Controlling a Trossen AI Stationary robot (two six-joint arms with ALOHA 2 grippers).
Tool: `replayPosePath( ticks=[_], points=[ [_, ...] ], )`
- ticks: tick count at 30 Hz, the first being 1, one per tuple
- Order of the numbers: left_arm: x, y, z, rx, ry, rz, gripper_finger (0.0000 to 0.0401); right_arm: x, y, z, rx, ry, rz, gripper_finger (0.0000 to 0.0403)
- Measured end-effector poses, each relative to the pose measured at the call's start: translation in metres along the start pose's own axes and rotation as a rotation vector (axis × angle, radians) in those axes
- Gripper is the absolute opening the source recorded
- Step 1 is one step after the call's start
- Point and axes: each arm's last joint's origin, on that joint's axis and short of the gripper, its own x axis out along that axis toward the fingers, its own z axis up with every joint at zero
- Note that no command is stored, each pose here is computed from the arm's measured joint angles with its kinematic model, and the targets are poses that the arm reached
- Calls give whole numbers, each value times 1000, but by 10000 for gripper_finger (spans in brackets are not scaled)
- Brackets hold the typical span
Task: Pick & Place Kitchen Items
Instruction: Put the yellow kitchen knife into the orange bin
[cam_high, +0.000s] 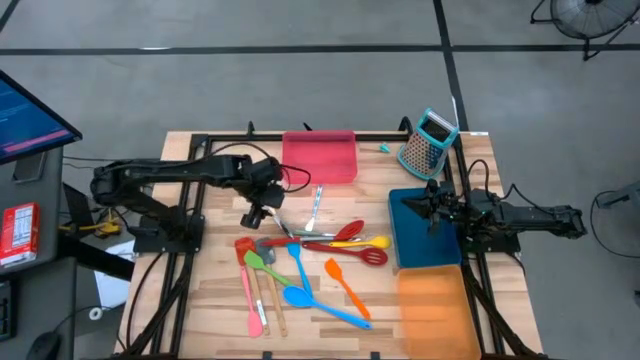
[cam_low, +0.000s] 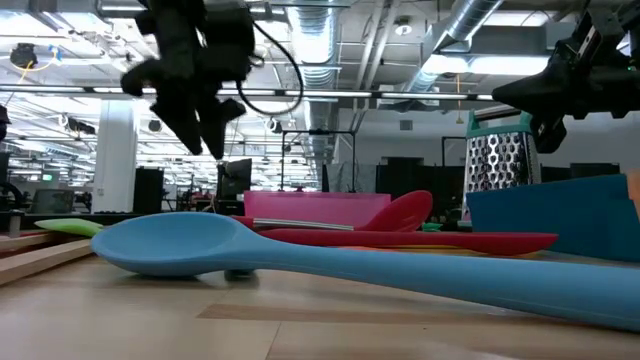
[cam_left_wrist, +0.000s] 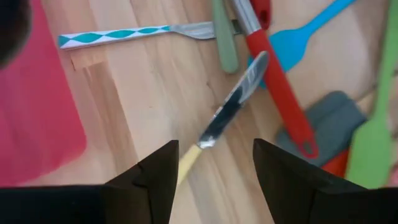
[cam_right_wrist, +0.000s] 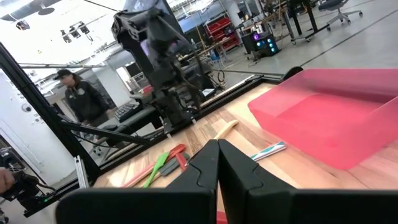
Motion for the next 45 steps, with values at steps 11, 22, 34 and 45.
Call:
replayPosePath(
  ticks=[11,22,34,45],
  points=[
    [43,14,-3,84,83,-85,184,0,0,0,0,0,0,0],
    [68,18,-5,182,136,-108,184,0,0,0,0,-1,-1,0],
    [96,13,-19,177,155,-116,179,0,0,0,-1,-1,-3,0],
    [95,12,-19,182,171,-78,10,0,0,0,-1,-1,-3,0]
  ],
)
